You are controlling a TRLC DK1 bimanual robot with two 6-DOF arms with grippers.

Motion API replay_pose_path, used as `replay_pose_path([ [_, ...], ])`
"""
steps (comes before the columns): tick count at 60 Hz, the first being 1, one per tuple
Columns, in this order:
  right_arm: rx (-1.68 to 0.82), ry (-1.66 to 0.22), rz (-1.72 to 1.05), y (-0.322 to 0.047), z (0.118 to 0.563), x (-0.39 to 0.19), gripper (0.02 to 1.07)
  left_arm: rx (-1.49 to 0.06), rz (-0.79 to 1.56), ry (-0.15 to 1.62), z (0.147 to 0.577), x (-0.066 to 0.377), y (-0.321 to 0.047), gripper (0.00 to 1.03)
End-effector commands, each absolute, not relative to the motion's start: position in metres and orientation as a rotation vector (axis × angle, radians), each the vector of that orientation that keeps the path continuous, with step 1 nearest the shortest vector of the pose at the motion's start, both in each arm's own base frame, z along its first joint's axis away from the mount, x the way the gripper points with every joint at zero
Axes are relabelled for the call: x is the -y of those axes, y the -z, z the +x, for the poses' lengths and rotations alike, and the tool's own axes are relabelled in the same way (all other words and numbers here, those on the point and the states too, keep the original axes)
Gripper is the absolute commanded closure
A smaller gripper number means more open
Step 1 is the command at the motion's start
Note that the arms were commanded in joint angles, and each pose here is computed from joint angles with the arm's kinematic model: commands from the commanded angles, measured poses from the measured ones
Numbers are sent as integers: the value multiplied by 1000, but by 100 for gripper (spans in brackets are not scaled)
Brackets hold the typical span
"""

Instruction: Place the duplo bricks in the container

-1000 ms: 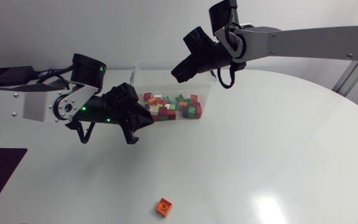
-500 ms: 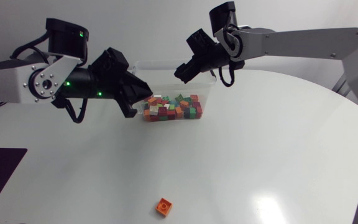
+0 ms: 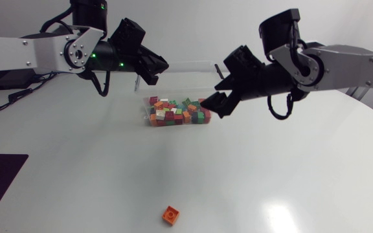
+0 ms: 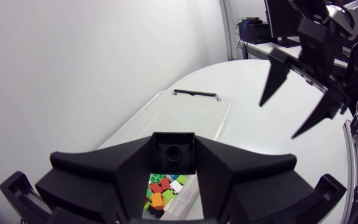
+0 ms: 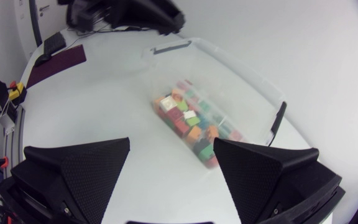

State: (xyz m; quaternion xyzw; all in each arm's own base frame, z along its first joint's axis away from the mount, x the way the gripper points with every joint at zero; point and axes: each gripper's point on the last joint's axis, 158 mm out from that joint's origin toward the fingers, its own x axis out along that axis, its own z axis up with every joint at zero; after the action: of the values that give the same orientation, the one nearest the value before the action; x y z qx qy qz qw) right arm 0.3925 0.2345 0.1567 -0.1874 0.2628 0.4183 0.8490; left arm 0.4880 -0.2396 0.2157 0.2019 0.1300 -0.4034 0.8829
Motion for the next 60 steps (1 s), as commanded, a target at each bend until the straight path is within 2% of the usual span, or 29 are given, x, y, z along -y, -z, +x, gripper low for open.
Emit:
replay_pose_path([
  [1,-591,-937,-422,-141,362,-238,10,-272,382,825,509,241,-216,71],
  [16,-712,-1059,-490,-94,301,-254,10,-281,369,786,549,249,-201,69],
  [18,-730,-1072,-497,-89,295,-256,10,-285,371,769,555,248,-199,64],
  [19,-739,-1081,-503,-86,290,-257,10,-288,370,761,558,248,-197,60],
  [23,-772,-1110,-522,-77,275,-261,10,-299,375,730,572,244,-189,18],
  [25,-791,-1130,-536,-73,265,-264,10,-307,380,705,579,240,-186,4],
  [37,-831,-1314,-751,-40,208,-276,9,-328,372,647,587,214,-187,4],
  [49,-821,-1438,-917,-26,189,-292,9,-325,350,535,574,161,-214,4],
  [60,-806,-1465,-1147,-10,184,-301,9,-279,365,436,546,118,-240,4],
])
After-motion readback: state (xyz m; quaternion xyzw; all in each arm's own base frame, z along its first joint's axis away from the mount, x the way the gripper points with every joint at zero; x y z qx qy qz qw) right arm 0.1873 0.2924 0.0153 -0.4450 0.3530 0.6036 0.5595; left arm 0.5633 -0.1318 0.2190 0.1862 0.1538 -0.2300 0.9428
